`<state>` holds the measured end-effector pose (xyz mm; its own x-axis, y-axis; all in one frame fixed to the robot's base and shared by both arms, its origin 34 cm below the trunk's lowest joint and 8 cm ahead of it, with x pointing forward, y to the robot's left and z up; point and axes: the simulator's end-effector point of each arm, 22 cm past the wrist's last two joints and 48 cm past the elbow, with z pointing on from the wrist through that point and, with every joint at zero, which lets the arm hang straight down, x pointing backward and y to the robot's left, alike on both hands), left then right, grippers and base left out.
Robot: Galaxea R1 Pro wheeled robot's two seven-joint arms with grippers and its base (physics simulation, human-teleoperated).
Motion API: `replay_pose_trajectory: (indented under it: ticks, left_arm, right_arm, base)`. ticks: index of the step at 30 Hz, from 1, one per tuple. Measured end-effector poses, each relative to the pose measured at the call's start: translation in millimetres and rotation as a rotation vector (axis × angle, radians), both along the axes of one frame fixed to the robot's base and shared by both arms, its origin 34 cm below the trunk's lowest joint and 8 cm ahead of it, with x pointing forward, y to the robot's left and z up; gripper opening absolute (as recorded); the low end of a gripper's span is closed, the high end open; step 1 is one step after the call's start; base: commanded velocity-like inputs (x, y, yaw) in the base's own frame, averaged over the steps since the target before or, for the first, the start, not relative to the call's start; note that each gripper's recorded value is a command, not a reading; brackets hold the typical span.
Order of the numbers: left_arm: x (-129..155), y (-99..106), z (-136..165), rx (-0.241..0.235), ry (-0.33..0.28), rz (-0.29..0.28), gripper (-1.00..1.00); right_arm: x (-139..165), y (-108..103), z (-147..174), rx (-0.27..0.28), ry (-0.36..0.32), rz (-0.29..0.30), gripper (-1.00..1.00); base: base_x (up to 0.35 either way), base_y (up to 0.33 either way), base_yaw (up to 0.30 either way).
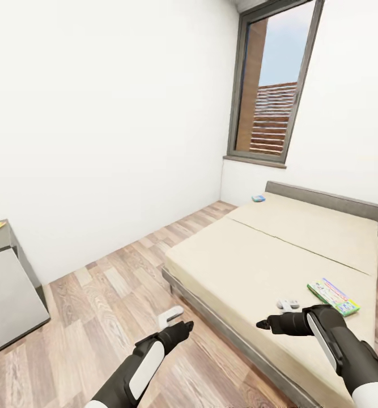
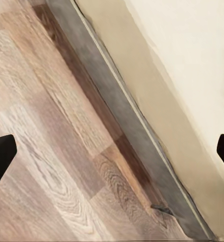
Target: Put all the toys in the child's room - the three board games (two on the bed and one on the table), the two jigsaw puzzles on the table, and the tennis ball on the table - inside the toy box on the table in the child's room.
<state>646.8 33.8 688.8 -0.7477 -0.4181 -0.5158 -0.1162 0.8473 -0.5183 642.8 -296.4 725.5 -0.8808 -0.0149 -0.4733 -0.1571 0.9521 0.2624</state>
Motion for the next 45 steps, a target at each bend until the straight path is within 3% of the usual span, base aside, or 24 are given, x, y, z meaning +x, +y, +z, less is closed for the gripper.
replay_pose_trajectory:
  ticks: [33,45]
  left_arm:
    - [-2.0,-10.9,-1.5,-0.046,-0.007,-0.029,1.00]
    - [-4.3,-10.9,-5.6,-0.047,0.001,-0.029,1.00]
  right_arm:
    - [-2.5,-3.4,-11.7,-0.002,0.029,-0.008,1.00]
    - [-0.4,-24.3,-29.5,-0.037,0.090,-0.064,1.00]
  base:
    - [0.000,0.000,-0.281]
    - [0.000,0.000,-0.280]
